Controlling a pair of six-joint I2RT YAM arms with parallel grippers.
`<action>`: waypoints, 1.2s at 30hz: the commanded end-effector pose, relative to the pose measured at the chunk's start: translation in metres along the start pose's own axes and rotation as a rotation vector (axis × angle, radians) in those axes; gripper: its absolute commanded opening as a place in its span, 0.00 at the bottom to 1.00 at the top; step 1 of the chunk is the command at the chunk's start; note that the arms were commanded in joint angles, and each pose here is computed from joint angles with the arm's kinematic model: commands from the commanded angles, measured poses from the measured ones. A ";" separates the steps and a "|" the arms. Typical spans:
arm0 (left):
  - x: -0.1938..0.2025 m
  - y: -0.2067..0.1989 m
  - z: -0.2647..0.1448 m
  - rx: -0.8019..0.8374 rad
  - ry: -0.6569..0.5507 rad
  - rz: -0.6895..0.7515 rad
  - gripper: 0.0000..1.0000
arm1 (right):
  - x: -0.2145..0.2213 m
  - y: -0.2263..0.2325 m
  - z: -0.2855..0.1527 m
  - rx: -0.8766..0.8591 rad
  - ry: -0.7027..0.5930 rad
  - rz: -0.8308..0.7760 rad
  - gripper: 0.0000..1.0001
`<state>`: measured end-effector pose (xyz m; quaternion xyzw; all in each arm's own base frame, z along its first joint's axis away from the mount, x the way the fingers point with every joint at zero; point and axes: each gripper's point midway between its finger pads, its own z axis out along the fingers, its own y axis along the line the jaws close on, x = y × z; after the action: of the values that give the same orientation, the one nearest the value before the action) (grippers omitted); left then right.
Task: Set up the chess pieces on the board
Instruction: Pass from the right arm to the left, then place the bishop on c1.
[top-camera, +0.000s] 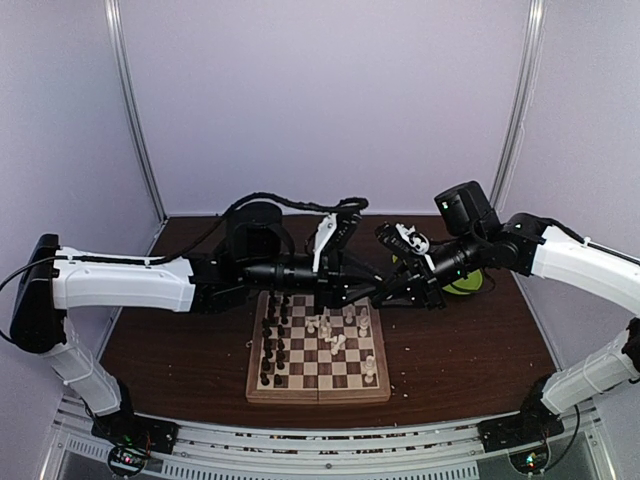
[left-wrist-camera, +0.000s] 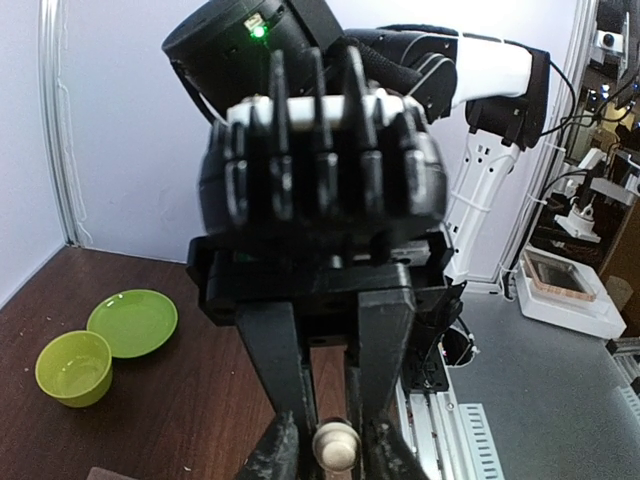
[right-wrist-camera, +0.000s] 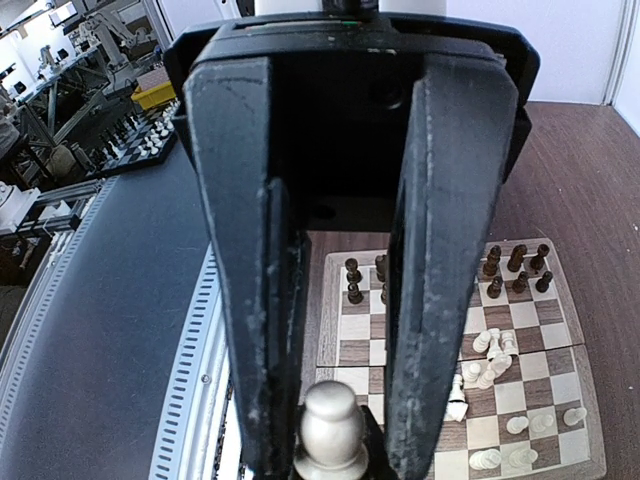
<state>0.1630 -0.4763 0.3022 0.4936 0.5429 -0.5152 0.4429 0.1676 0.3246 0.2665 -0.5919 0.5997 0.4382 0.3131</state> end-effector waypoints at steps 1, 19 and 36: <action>-0.016 -0.003 0.002 0.021 -0.044 0.017 0.19 | 0.000 -0.001 -0.001 0.006 -0.013 -0.004 0.13; 0.028 0.069 -0.011 -0.288 0.285 0.030 0.07 | 0.071 -0.030 -0.056 0.223 0.108 0.117 0.49; 0.124 0.068 0.028 -0.147 0.407 0.069 0.08 | 0.091 -0.075 -0.111 0.423 -0.004 0.249 0.52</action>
<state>0.2194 -0.4855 0.1749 0.5558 0.6654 -0.3356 0.3683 0.2464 0.1908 0.2185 -0.4323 0.7514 0.3309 0.3729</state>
